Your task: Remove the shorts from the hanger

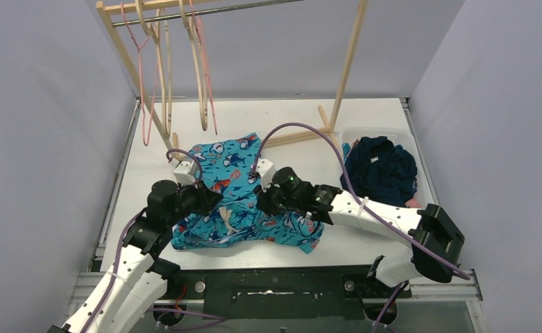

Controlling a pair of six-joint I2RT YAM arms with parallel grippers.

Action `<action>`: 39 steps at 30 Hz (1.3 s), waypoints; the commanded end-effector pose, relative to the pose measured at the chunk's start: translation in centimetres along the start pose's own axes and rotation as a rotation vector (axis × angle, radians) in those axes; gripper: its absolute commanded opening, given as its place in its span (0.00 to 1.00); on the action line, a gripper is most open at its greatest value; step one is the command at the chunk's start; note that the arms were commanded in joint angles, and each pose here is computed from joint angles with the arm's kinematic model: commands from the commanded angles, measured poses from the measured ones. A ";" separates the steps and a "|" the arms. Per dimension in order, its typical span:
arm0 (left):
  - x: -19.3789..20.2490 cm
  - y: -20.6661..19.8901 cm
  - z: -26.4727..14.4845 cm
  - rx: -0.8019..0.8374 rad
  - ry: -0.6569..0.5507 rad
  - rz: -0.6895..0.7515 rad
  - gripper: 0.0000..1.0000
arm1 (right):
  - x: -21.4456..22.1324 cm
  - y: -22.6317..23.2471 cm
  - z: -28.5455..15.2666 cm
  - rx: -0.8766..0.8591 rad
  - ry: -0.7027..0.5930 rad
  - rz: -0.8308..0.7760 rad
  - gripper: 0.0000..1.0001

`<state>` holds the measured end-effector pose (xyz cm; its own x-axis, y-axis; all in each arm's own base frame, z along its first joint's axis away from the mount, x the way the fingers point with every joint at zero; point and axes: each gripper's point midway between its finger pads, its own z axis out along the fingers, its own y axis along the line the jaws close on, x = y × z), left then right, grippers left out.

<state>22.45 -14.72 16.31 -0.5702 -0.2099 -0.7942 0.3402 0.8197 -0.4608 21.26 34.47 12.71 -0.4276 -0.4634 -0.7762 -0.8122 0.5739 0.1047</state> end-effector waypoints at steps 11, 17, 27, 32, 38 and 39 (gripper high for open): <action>-2.9 0.9 -0.6 -0.080 -0.120 0.023 0.00 | -1.0 -7.7 -6.1 0.165 -0.177 0.241 0.01; -2.5 0.9 -0.3 -0.082 -0.093 0.009 0.00 | -1.6 -9.5 -8.7 0.284 -0.223 0.250 0.00; -3.7 0.2 -1.6 -0.054 -0.174 0.018 0.00 | 5.8 -9.7 -5.5 0.238 -0.153 0.521 0.00; -3.7 -0.1 -1.6 -0.035 -0.179 0.029 0.00 | 3.7 -6.7 -5.0 0.037 -0.277 0.486 0.10; -3.3 -0.8 -1.0 0.007 -0.142 0.040 0.00 | -0.7 -6.9 -8.3 0.056 -0.398 0.304 0.45; -3.2 -1.0 -0.9 0.020 -0.139 0.045 0.00 | -1.3 -6.6 -9.1 0.043 -0.419 0.224 0.48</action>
<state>22.99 -13.74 18.44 -0.4797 -0.2613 -0.8376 0.3200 0.8368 -0.4443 21.90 23.69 10.10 -0.6592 -0.0489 -0.7504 -0.5170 0.7541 0.4051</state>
